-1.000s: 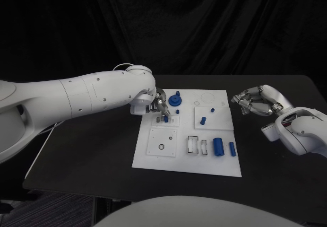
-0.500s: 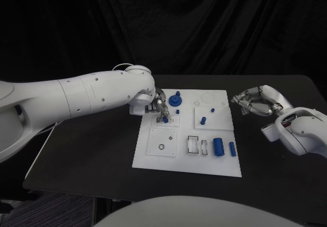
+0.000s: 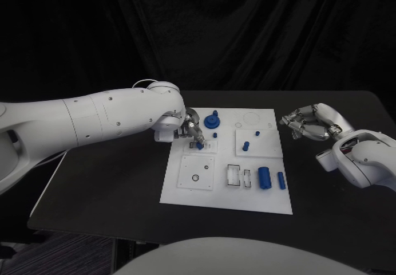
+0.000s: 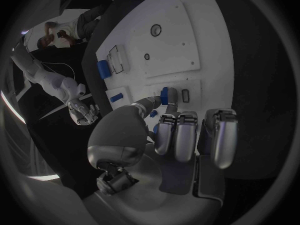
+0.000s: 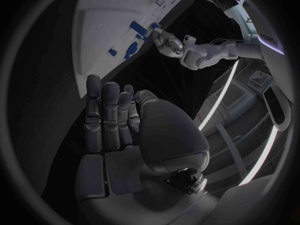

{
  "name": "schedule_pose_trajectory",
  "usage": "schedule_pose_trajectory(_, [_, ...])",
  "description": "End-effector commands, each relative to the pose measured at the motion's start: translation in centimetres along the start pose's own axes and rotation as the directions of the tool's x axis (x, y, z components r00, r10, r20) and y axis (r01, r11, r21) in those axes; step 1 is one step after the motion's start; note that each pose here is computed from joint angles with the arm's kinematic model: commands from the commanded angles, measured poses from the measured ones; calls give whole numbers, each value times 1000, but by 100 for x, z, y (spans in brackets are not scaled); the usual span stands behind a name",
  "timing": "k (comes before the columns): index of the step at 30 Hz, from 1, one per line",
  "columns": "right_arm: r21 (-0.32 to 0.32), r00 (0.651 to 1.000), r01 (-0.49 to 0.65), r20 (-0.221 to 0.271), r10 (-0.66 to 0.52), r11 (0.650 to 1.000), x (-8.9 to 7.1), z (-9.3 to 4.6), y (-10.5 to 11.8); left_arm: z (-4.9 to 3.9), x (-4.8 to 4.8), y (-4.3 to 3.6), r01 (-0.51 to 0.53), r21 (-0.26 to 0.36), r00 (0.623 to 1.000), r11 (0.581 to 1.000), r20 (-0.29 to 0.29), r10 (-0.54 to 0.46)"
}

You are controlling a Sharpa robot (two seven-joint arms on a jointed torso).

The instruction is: Assemble the parts on the task board

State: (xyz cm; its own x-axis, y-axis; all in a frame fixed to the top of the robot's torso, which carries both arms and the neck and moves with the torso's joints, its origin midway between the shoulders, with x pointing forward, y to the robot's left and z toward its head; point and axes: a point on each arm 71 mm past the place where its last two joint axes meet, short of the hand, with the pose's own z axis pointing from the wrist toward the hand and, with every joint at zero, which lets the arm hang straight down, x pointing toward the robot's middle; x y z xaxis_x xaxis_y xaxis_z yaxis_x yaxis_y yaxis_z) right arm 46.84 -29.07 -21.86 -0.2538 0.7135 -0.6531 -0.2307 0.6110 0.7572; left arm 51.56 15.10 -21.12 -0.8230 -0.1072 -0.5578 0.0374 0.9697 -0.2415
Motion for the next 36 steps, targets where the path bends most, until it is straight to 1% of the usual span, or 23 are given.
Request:
schedule_pose_trajectory(1, [21, 1000, 2, -7, -2, 1000, 7, -9, -25, -12, 7, -5, 36, 23, 998, 999, 48, -37])
schedule_pose_trajectory(6, [22, 1000, 2, -7, -1, 1000, 10, -15, -29, -60, 32, 6, 58, 41, 995, 997, 81, -62])
schedule_pose_trajectory(10, [23, 1000, 2, -6, -2, 1000, 7, -22, -34, -106, 44, 28, 85, 54, 989, 995, 118, -91])
schedule_pose_trajectory(13, [25, 1000, 2, -4, -2, 1000, 1, -31, -39, -151, 44, 57, 114, 74, 979, 991, 160, -125])
schedule_pose_trajectory(19, [26, 1000, 2, -1, -2, 1000, -3, -42, -40, -217, 42, 107, 148, 113, 963, 983, 211, -169])
schedule_pose_trajectory(24, [27, 1000, 2, 0, -2, 1000, -8, -49, -42, -257, 37, 150, 130, 123, 951, 984, 264, -159])
schedule_pose_trajectory(30, [28, 1000, 2, 2, -2, 1000, -8, -52, -41, -250, 71, 202, 122, 130, 935, 984, 318, -158])
schedule_pose_trajectory(33, [27, 1000, 2, 3, -2, 1000, -8, -55, -38, -210, 128, 236, 133, 133, 928, 982, 330, -170])
schedule_pose_trajectory(36, [27, 1000, 2, 5, -2, 1000, -14, -59, -41, -172, 183, 252, 142, 143, 924, 979, 337, -183])
